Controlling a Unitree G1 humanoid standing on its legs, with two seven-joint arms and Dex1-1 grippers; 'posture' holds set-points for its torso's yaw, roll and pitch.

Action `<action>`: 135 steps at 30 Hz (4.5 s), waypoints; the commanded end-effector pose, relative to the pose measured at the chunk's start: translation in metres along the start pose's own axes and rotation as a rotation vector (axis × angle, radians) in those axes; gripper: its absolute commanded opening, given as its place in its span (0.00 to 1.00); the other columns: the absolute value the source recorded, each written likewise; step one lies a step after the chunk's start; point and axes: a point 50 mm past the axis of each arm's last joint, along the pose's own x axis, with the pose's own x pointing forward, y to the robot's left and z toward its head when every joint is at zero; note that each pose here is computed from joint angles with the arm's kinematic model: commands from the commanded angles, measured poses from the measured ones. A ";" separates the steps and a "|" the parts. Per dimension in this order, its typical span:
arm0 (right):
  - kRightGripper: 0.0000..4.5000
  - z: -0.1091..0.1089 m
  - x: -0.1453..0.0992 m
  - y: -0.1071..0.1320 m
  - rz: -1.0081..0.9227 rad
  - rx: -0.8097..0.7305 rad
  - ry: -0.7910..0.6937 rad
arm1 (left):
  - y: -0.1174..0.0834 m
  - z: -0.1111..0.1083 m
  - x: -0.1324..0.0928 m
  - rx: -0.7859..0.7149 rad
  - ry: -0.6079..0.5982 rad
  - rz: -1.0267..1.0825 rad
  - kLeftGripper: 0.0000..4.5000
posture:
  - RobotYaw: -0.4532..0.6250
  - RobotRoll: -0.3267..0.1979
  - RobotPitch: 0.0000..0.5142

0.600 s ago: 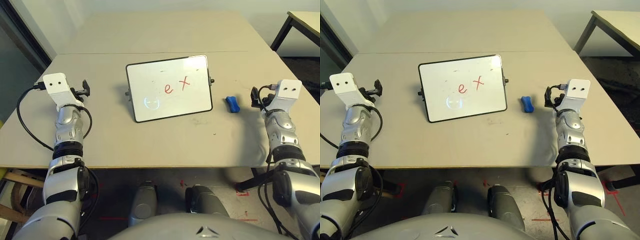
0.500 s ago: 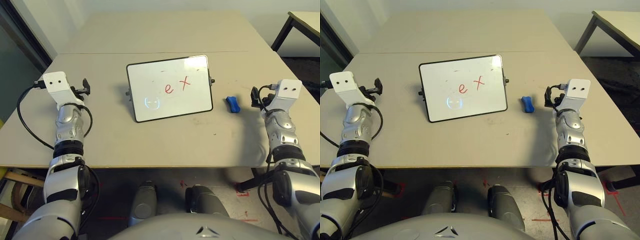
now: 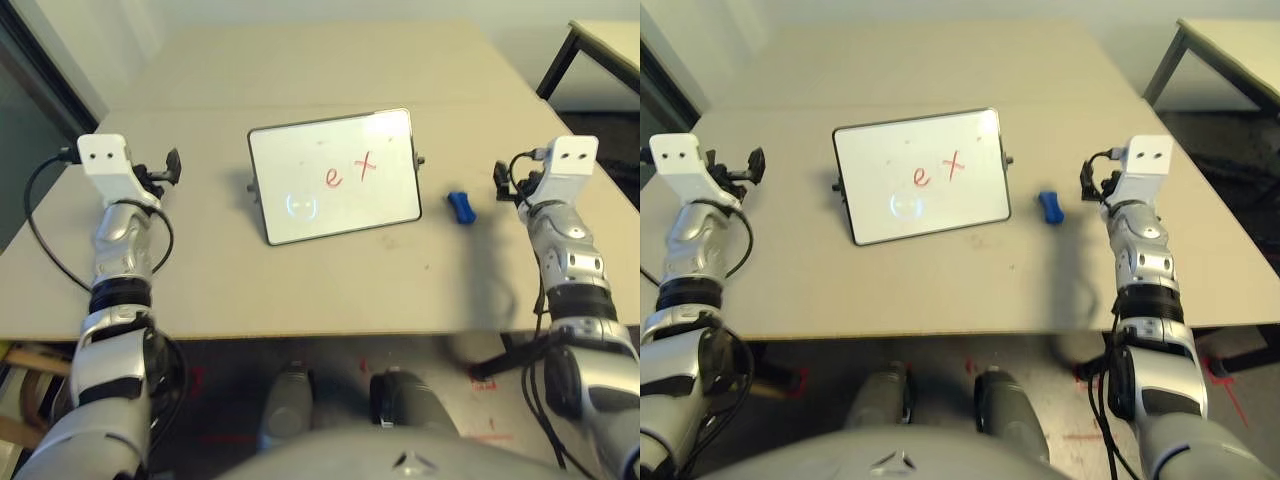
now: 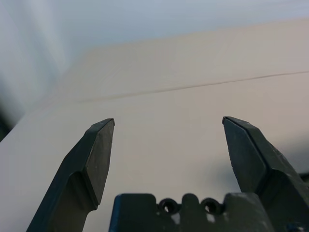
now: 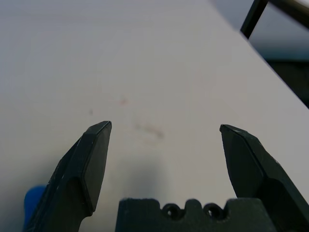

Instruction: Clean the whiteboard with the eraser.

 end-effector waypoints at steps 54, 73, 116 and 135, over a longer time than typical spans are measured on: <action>0.05 0.057 -0.040 0.103 0.499 -0.905 0.098 | -0.056 0.049 -0.023 -0.050 0.250 -1.033 1.00 | 0.66 0.62 0.08; 0.05 0.048 -0.021 0.153 0.520 -1.229 -0.011 | -0.063 0.052 -0.023 -0.066 0.217 -1.047 1.00 | 0.67 0.62 0.06; 0.05 0.035 -0.018 0.146 0.536 -1.436 -0.009 | -0.066 0.057 -0.020 -0.058 0.198 -1.049 1.00 | 0.67 0.62 0.03; 0.05 0.038 -0.031 0.201 0.633 -1.463 -0.135 | -0.065 0.057 -0.022 -0.057 0.203 -1.043 1.00 | 0.69 0.62 0.05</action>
